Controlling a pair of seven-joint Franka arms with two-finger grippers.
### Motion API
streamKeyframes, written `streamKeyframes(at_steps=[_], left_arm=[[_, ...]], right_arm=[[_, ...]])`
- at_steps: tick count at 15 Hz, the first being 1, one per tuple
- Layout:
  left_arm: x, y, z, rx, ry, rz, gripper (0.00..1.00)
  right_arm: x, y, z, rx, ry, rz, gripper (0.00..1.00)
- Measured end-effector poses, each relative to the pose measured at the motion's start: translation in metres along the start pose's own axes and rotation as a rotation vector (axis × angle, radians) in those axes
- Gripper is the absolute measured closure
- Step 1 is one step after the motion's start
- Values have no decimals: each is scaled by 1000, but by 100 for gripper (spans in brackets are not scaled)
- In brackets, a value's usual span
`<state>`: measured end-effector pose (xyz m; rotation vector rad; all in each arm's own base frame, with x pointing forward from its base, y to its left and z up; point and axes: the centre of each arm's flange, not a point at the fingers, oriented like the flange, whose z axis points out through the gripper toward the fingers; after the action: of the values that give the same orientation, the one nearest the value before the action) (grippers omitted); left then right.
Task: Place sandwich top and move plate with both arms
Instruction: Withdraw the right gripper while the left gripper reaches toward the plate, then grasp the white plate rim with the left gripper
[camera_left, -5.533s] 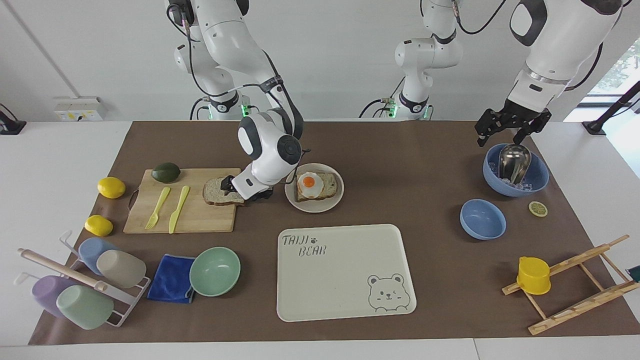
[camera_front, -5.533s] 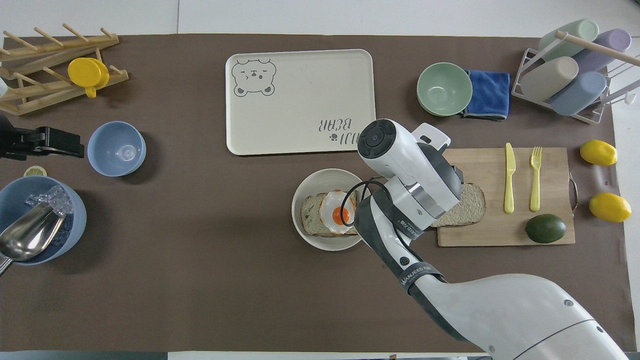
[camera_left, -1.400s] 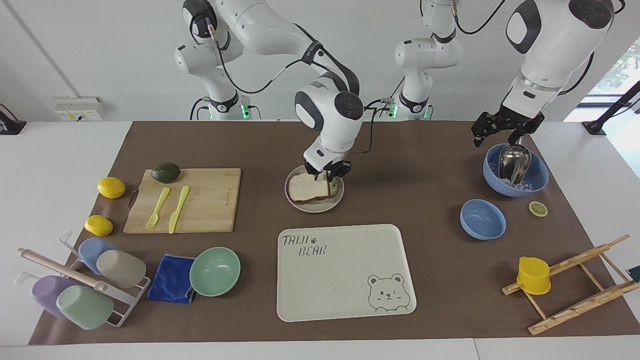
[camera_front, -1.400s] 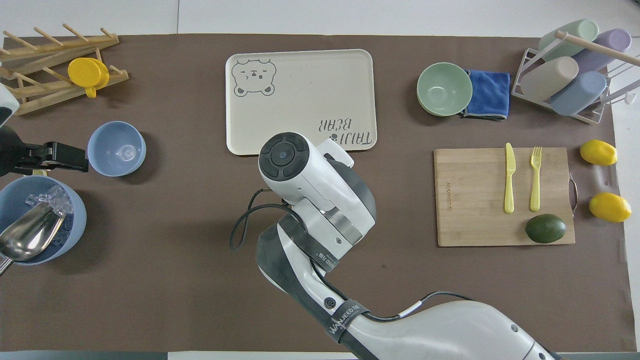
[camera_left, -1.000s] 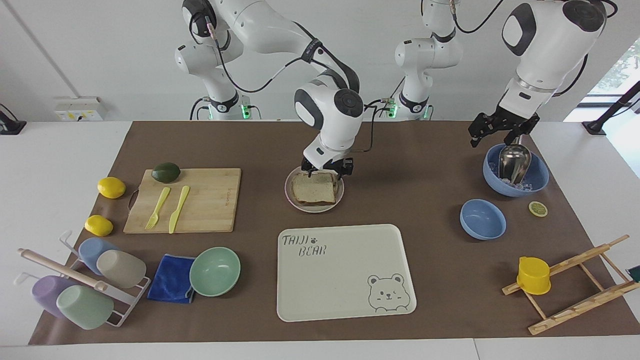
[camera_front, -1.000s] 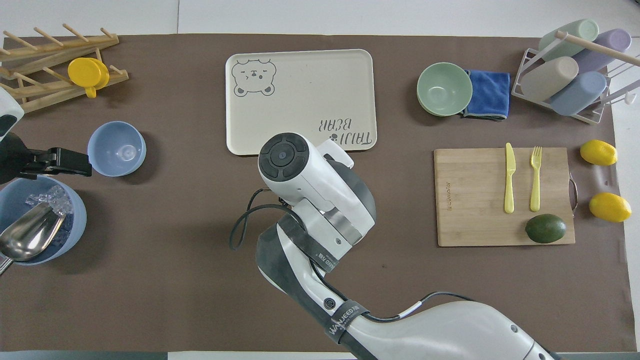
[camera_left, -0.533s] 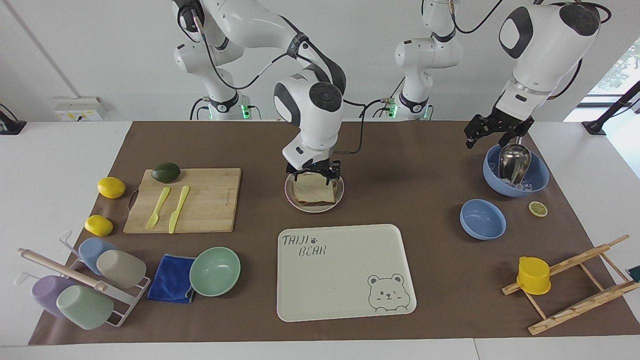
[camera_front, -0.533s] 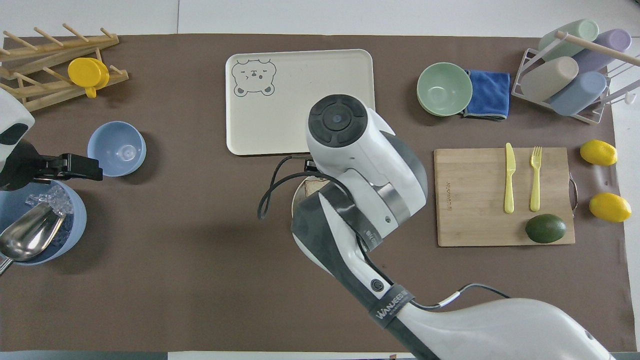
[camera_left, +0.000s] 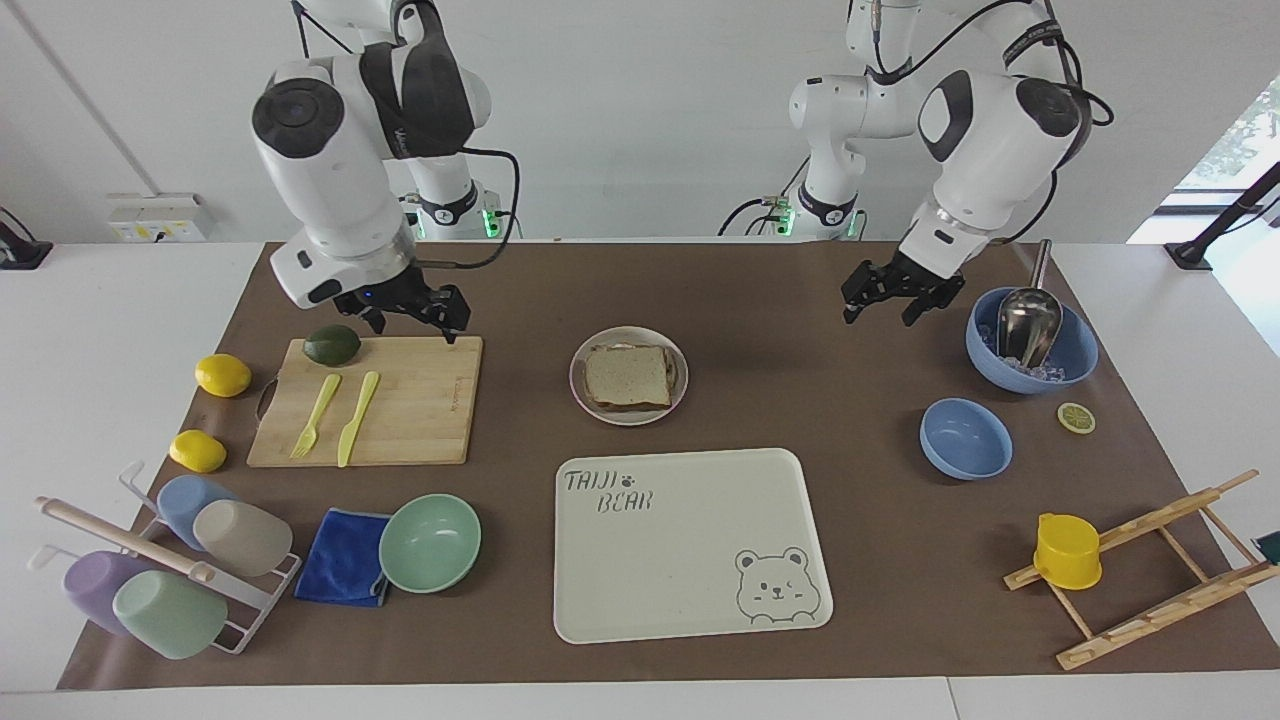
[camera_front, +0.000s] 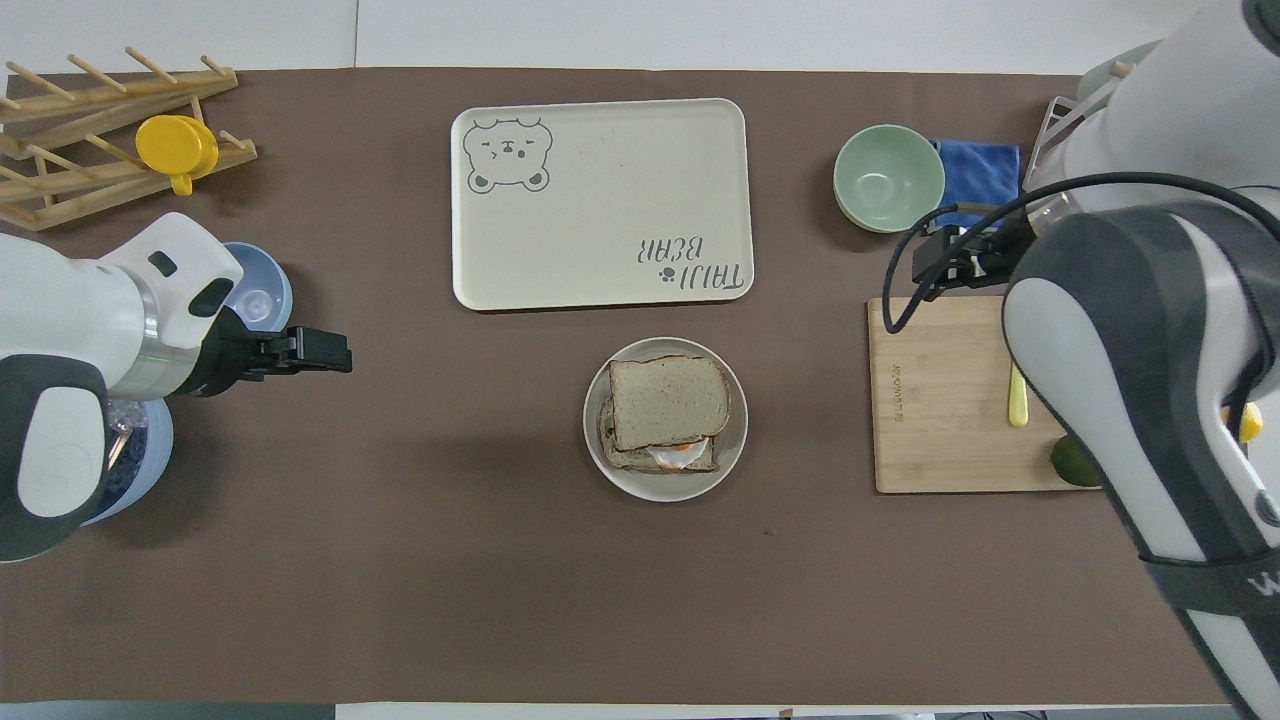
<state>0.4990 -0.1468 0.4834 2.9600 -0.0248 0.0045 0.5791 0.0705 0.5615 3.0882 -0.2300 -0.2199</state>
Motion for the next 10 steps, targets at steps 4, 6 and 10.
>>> streamKeyframes(at_steps=[4, 6, 10], left_arm=[[-19, 55, 44, -36, 31, -2, 0], [-26, 83, 70, -45, 41, -4, 0], [-39, 124, 126, -35, 18, 30, 0]], right_arm=[[-18, 50, -26, -2, -14, -55, 0], [-19, 70, -30, 2, -13, -79, 0], [-26, 88, -34, 4, -32, -80, 0]])
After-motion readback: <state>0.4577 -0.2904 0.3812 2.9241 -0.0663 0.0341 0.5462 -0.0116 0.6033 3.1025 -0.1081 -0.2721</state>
